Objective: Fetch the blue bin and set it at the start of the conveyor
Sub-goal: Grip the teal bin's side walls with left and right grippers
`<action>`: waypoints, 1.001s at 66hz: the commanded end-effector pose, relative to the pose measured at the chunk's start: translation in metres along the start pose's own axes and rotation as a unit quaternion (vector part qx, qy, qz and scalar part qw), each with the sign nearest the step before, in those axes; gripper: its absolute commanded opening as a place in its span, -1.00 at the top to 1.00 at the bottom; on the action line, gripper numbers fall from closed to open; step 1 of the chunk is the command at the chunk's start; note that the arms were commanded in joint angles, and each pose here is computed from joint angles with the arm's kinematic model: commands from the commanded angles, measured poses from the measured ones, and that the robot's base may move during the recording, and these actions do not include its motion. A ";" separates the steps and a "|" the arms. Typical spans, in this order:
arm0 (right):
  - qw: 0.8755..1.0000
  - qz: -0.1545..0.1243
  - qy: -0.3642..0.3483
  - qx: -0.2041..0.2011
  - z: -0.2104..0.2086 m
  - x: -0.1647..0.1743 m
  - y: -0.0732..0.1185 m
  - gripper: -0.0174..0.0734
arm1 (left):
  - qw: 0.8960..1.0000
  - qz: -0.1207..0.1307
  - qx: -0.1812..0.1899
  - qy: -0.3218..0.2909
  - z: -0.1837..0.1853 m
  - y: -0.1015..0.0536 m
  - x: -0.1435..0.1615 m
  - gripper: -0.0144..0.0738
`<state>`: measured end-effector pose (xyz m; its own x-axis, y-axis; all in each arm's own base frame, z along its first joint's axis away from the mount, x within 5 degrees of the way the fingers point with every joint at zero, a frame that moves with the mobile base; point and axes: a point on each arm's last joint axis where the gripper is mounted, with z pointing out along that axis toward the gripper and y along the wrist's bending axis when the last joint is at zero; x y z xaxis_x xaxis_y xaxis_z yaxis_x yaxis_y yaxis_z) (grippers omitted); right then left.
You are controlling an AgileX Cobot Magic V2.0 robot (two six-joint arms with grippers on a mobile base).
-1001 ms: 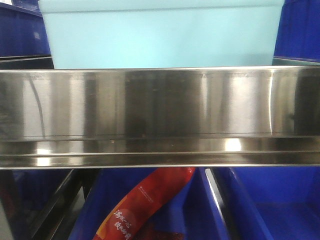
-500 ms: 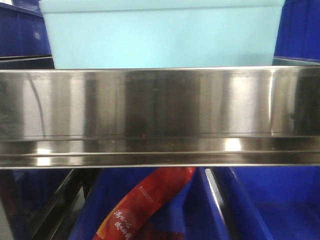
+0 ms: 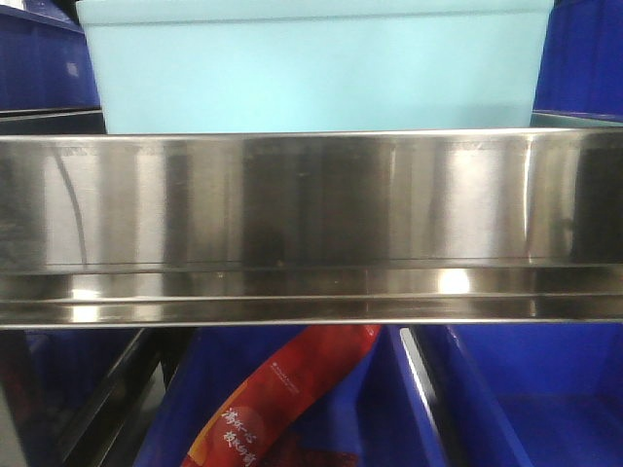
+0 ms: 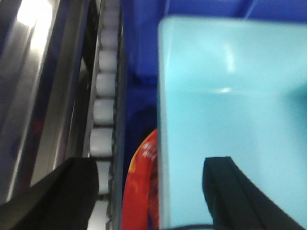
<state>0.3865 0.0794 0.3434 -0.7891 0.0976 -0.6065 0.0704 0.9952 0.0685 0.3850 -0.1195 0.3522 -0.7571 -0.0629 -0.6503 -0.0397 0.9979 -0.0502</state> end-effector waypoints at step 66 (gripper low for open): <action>1.000 0.000 0.013 0.011 0.013 0.001 -0.003 0.79 | 0.999 -0.013 0.006 0.041 0.016 -0.007 0.009 0.73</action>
<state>0.3939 0.0783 0.3260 -0.8242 0.1030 -0.5569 0.0858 0.9947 0.0570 0.3913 -0.1253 0.3312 -0.8098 -0.0838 -0.5807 -0.0530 0.9961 -0.0699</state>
